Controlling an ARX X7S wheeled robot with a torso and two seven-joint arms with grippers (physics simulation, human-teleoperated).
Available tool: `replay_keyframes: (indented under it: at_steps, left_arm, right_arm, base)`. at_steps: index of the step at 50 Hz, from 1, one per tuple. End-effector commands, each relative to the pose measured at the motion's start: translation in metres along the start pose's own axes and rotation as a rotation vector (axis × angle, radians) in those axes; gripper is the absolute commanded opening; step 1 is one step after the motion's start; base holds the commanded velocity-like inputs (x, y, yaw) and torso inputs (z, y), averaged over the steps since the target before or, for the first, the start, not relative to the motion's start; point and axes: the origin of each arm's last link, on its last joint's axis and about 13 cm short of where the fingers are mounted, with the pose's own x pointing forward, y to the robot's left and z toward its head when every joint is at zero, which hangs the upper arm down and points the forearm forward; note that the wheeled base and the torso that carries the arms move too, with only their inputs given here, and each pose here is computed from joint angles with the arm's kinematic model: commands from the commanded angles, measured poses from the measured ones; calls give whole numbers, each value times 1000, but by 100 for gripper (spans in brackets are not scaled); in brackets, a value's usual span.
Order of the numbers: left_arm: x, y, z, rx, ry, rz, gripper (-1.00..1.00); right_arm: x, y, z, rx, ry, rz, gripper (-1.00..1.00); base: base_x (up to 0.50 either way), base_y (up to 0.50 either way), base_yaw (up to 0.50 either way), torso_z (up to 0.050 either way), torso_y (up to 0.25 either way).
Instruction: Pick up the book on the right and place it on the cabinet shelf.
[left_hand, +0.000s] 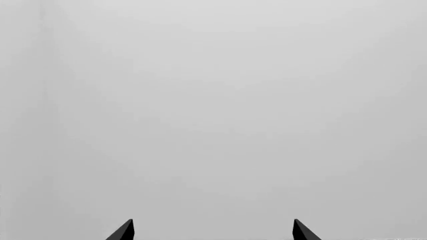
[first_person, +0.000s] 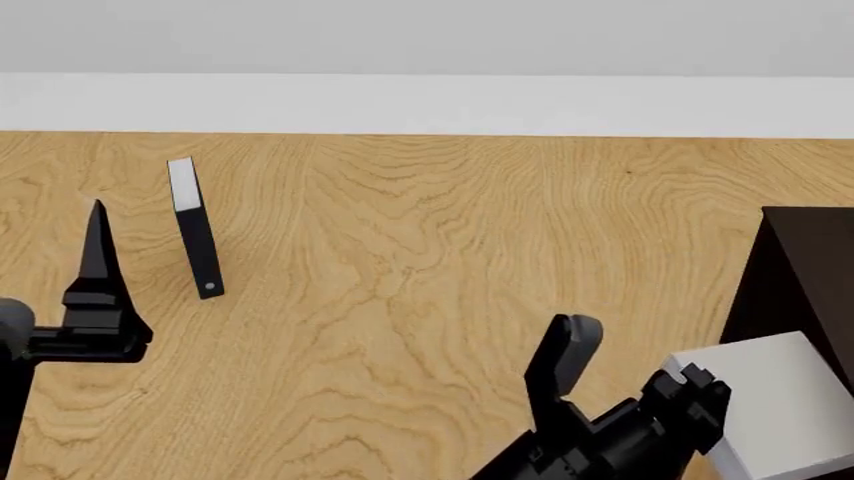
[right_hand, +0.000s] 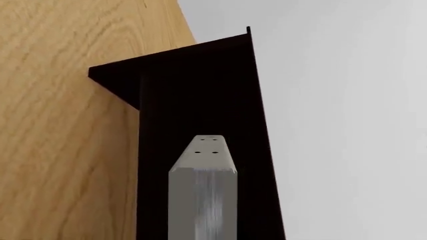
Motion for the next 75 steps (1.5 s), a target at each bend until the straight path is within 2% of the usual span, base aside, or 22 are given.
replay_keyframes:
  at_steps: [1, 40, 50, 75]
  left_arm:
    - [1, 0, -2, 8, 4, 1, 100]
    - [4, -4, -19, 54, 35, -13, 100]
    - [6, -6, -23, 67, 42, -19, 100]
    - [5, -7, -21, 73, 47, -24, 100]
  right_arm:
    - [15, -6, -11, -116, -25, -146, -100]
    - [30, -5, -36, -165, 72, -134, -100]
    - [39, -10, -42, -170, 94, -134, -100]
    - [48, -14, -62, -255, 168, -156, -100]
  base:
    - [0, 0, 0, 0, 0]
    - [0, 0, 0, 0, 1]
    - [0, 0, 0, 1, 1]
    - [0, 0, 0, 0, 1]
